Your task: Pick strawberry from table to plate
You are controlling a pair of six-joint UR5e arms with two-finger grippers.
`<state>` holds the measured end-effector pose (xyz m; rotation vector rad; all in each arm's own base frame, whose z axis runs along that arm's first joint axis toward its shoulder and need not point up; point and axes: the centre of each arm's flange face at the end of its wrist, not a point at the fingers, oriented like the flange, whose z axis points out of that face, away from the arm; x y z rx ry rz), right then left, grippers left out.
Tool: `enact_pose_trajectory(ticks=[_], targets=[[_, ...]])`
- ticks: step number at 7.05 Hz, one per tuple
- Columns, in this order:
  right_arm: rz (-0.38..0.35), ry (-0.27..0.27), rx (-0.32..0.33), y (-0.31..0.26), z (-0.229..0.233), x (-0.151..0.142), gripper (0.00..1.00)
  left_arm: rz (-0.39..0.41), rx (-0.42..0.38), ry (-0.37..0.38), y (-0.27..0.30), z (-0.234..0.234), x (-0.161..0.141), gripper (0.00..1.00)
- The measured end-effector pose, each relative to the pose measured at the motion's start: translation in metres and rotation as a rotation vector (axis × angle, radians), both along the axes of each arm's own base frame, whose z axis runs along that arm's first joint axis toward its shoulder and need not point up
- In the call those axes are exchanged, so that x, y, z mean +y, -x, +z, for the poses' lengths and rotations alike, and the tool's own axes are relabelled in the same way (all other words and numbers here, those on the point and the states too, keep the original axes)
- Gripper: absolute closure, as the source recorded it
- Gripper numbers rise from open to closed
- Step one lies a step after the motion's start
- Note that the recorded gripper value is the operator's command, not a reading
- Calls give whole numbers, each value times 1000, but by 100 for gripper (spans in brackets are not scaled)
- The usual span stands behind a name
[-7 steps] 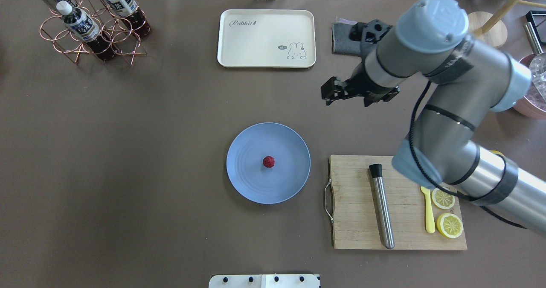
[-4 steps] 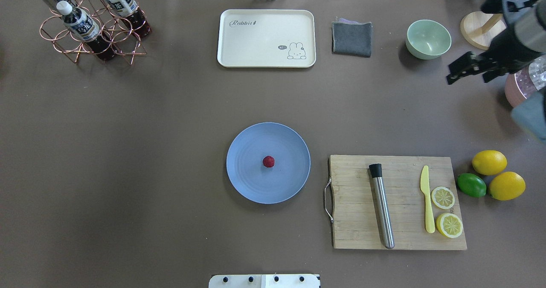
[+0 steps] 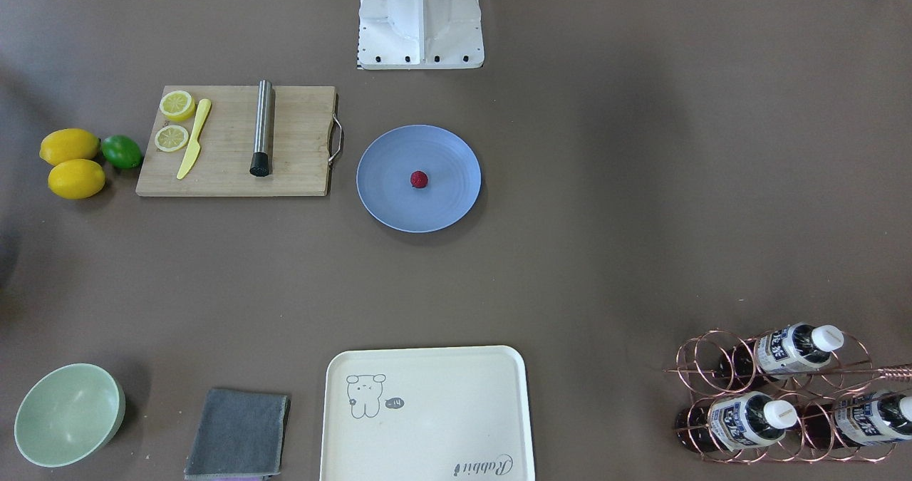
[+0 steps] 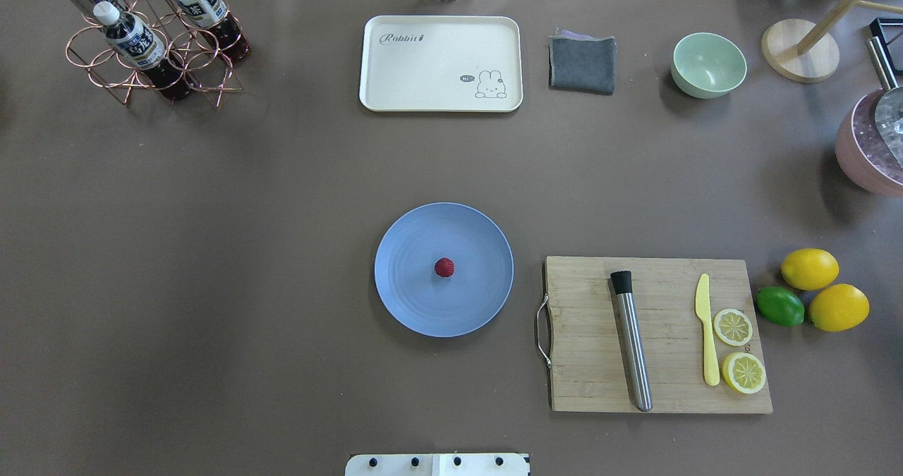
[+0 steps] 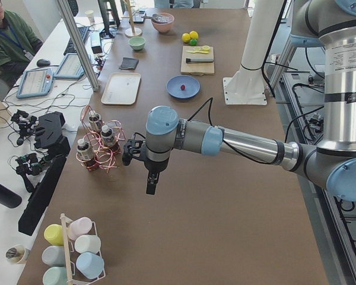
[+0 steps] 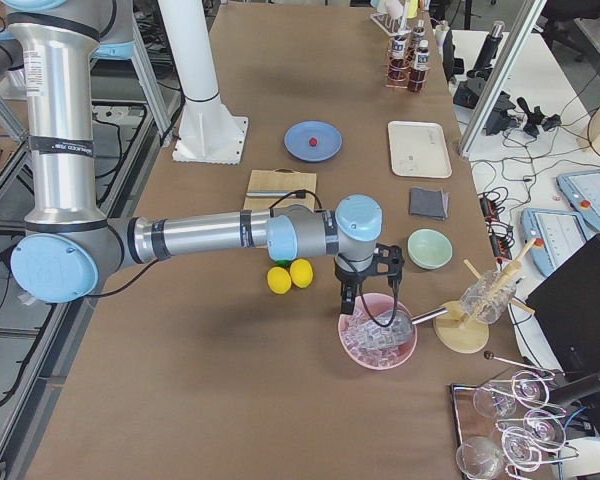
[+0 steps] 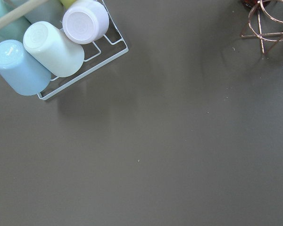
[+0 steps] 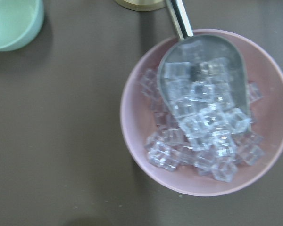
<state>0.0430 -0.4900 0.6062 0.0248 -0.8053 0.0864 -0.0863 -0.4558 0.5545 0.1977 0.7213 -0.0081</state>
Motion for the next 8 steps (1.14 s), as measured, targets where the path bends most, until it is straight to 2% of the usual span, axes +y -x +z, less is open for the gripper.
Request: enact_pose_trajectory(ticks=[1, 3, 6, 8], targets=[[-12, -18, 1, -20, 18, 7, 0, 5, 19, -2, -2, -1, -5, 2], [-16, -35, 1, -33, 25, 13, 0, 7, 27, -8, -2, -4, -15, 2], [-16, -35, -5, -34, 24, 11, 0, 8, 26, -5, -2, -2, -20, 2], [-16, -34, -6, -34, 25, 10, 0, 8, 23, 20, -2, 17, -19, 2]])
